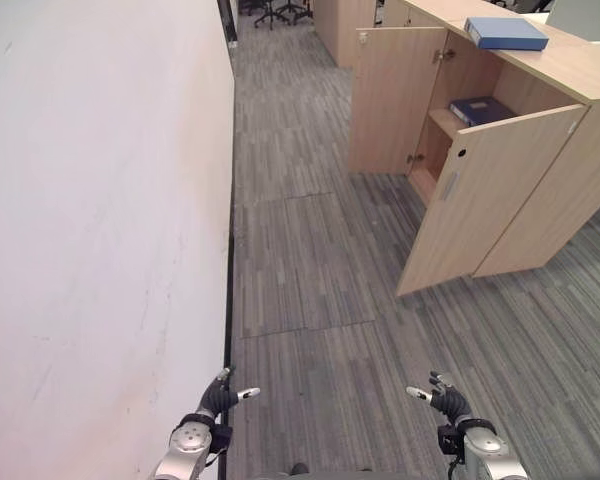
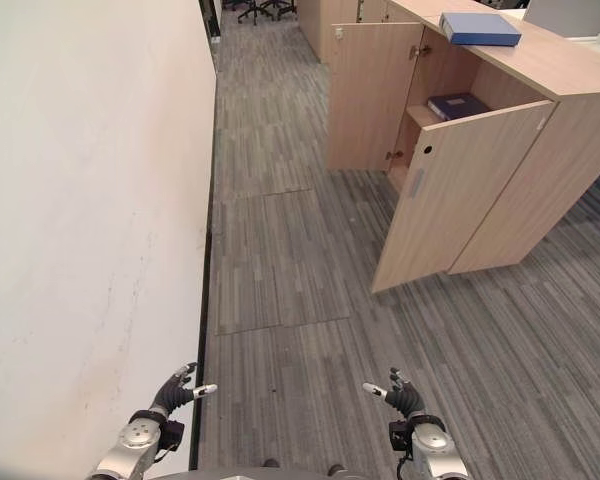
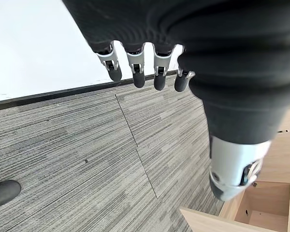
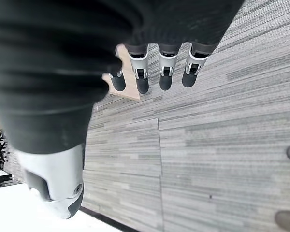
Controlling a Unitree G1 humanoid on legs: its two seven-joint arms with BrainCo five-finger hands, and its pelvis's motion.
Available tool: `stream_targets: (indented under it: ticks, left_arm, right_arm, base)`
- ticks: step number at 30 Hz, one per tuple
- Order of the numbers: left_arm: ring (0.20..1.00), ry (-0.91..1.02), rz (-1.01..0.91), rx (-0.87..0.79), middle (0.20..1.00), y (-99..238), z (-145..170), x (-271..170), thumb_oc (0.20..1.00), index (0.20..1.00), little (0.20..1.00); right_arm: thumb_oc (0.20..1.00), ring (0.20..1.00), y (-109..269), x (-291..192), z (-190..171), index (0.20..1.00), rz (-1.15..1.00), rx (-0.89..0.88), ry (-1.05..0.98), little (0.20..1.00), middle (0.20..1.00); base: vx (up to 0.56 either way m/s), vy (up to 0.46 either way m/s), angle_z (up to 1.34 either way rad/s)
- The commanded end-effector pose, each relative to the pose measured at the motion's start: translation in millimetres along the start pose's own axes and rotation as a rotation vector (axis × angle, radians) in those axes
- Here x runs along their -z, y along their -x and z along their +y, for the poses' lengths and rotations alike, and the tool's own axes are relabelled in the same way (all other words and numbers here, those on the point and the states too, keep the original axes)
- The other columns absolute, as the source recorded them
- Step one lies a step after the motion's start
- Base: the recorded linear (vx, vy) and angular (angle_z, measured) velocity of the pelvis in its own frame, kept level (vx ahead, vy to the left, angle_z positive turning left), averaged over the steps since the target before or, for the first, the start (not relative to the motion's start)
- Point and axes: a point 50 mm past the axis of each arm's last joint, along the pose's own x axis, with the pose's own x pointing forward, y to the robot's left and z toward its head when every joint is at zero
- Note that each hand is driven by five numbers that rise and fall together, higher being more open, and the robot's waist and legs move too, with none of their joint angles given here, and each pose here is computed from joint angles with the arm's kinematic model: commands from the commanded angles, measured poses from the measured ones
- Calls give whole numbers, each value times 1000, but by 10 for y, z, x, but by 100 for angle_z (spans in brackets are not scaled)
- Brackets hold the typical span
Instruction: Put the empty folder in the office cabinet
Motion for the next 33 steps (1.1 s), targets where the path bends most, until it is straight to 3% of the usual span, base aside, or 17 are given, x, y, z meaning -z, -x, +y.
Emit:
stream_targets:
  ticks: [1,12,33]
  left_arm:
    - [1000,-16,-89,-22,1000,-82,117,-238,1000,1000,1000]
    - [1000,-3,-27,-31,1000,-78,122,-111,1000,1000,1000]
    - [1000,42,-90,-58,1000,-131,159,-316,1000,1000,1000]
  right_arm:
    - [1000,1000,-35,-178,-54,1000,-79,22,-36,1000,1000]
    - [1000,1000,15,65,-90,1000,21,35,-37,1000,1000]
    - [1000,1000,-45,-59,-197,1000,3,84,-65,1000,1000]
  base:
    - [-29,-19,5]
    - [15,-73,1]
    - [101,-80,1]
